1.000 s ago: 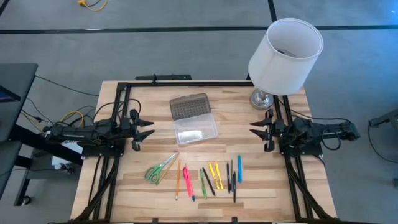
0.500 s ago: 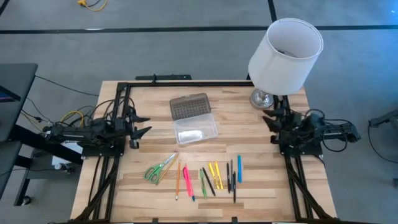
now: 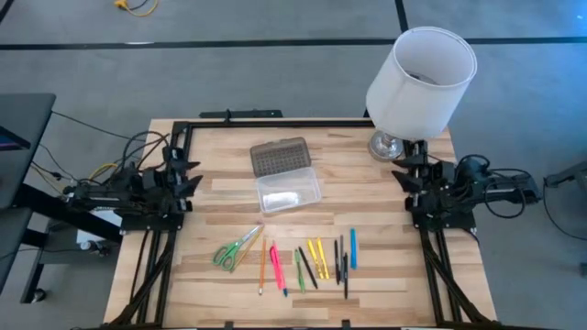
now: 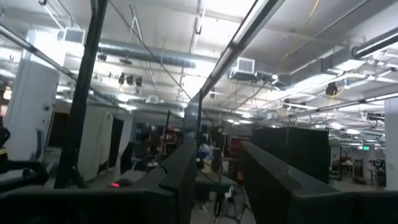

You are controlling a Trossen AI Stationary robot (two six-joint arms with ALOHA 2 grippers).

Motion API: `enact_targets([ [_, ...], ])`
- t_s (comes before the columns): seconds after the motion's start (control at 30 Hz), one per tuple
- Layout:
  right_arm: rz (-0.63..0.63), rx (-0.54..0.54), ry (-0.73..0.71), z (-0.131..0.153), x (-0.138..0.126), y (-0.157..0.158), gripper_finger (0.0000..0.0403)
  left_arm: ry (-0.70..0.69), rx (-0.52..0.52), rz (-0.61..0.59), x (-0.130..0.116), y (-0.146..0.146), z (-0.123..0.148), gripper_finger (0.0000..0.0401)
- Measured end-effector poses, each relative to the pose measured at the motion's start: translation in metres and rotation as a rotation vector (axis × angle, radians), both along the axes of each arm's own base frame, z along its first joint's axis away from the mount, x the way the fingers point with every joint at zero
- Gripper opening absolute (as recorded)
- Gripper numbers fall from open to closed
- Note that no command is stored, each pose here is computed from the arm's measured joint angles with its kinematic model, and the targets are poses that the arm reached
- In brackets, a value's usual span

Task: Pick & place school supplies into a supply box
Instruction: Put the blue pen into the transparent supply box

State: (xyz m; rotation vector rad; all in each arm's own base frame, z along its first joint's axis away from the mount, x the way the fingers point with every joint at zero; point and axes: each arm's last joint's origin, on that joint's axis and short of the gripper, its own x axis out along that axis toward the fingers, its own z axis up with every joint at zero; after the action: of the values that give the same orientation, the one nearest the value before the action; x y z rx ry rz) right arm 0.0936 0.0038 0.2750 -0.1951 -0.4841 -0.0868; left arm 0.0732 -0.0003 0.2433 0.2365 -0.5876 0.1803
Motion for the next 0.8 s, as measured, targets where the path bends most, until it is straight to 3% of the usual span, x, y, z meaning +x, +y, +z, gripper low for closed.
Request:
enact_targets([
  [0.17, -0.002, -0.009, 0.085, 0.016, 0.023, 0.002, 0.0118, 0.011, 0.110, -0.129, 0.001, -0.005, -0.001, 0.0167],
  [0.47, -0.016, -0.005, 0.246, 0.040, 0.086, 0.006, 0.0118, 0.245, 0.212, -0.379, 0.017, -0.013, -0.020, 0.0167],
  [0.63, -0.055, 0.049, 0.343, 0.044, 0.129, 0.007, 0.0118, 0.387, 0.224, -0.463, 0.028, -0.016, -0.033, 0.0167],
  [0.8, -0.143, 0.169, 0.555, 0.024, 0.169, 0.007, 0.0118, 0.568, 0.157, -0.512, 0.040, -0.017, -0.049, 0.0167],
])
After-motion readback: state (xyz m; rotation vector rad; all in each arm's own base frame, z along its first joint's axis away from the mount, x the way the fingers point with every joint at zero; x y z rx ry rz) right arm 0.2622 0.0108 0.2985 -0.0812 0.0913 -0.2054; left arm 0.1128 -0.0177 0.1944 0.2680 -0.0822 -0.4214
